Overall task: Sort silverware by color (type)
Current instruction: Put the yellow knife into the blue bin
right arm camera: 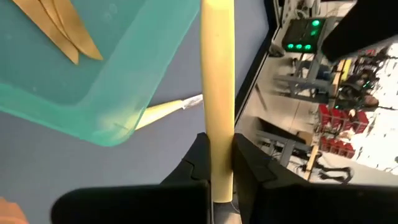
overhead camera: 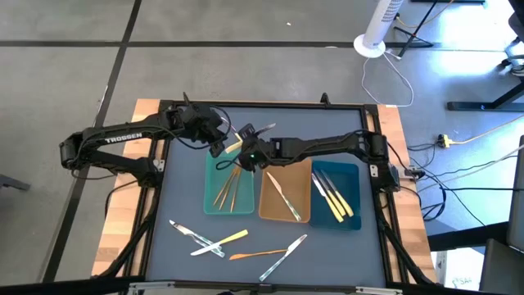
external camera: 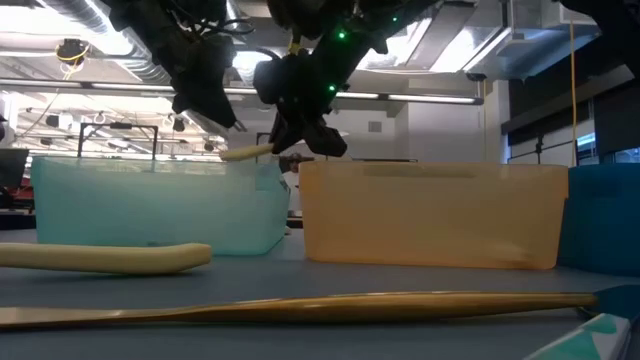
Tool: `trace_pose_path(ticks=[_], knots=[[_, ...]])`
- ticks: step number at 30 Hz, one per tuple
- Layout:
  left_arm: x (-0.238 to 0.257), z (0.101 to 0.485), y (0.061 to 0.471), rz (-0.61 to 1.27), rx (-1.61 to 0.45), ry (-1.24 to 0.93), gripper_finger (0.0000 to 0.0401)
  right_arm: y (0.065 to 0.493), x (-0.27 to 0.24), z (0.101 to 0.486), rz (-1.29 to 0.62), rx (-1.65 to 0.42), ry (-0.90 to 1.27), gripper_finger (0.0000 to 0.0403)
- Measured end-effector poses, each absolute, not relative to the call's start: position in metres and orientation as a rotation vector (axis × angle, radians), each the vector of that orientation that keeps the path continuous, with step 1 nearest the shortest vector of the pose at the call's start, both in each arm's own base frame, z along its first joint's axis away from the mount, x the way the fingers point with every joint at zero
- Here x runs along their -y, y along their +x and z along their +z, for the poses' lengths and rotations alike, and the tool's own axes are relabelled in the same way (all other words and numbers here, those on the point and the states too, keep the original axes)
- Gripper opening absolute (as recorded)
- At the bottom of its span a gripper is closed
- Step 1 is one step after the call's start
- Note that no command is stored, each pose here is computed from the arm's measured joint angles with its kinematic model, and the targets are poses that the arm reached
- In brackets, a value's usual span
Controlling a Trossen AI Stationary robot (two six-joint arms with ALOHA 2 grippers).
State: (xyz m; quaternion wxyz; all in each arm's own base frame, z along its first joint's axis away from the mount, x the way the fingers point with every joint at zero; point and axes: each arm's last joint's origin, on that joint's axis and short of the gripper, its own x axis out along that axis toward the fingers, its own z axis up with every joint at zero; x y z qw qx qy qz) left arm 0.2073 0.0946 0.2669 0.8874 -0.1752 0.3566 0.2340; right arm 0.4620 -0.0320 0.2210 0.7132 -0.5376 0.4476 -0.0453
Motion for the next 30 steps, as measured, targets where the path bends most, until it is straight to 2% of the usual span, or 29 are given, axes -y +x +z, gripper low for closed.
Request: trace_pose_path(ticks=[8, 19, 30], knots=[[-0.093, 0.267, 0.208, 0.437, -0.741, -0.386, 0.0064, 0.465, 0.025, 0.225, -0.129, -0.968, -1.249, 0.0021], [-0.091, 0.267, 0.209, 0.387, -0.74, -0.404, 0.0146, 0.465, 0.022, 0.225, -0.13, -0.979, -1.288, 0.0021], [-0.089, 0.267, 0.21, 0.336, -0.74, -0.423, 0.015, 0.471, 0.023, 0.235, -0.206, -0.918, -1.365, 0.0021]])
